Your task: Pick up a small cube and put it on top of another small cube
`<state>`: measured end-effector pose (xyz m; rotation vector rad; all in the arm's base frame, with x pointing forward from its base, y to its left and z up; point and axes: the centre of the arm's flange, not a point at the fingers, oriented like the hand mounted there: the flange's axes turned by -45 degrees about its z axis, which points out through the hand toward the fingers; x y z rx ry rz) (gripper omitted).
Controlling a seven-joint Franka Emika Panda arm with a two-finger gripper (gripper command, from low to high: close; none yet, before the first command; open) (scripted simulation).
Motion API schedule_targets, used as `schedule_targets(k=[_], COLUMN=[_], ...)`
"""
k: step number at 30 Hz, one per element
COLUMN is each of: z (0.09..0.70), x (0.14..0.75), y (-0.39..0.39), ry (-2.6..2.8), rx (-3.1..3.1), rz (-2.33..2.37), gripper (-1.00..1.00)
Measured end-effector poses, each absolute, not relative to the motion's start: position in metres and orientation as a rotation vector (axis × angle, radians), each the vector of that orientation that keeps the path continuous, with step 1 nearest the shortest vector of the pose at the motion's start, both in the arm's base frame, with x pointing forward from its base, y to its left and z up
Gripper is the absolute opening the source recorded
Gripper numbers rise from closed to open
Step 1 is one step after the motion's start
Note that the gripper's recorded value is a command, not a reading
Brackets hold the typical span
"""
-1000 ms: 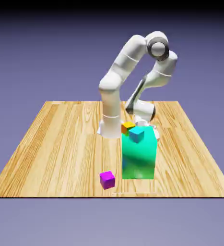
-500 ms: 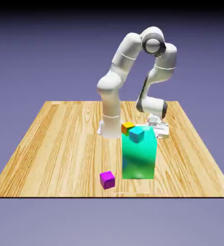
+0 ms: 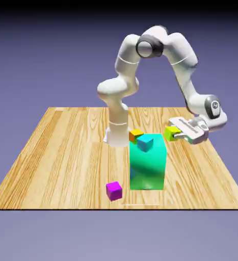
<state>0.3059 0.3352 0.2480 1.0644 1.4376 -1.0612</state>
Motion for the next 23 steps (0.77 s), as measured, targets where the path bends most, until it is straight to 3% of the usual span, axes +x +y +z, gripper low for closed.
schedule_targets(k=[12,20,21,23], z=[0.325,0.307,0.306,0.306], x=[0.465,0.45,0.449,0.449], y=[0.241,0.204,0.202,0.202], ry=[1.204,1.162,1.162,1.163], rx=[1.587,1.602,1.602,1.601], rz=[-1.393,-1.317,-1.317,-1.316], gripper=[-1.0,-1.0,1.0,1.0])
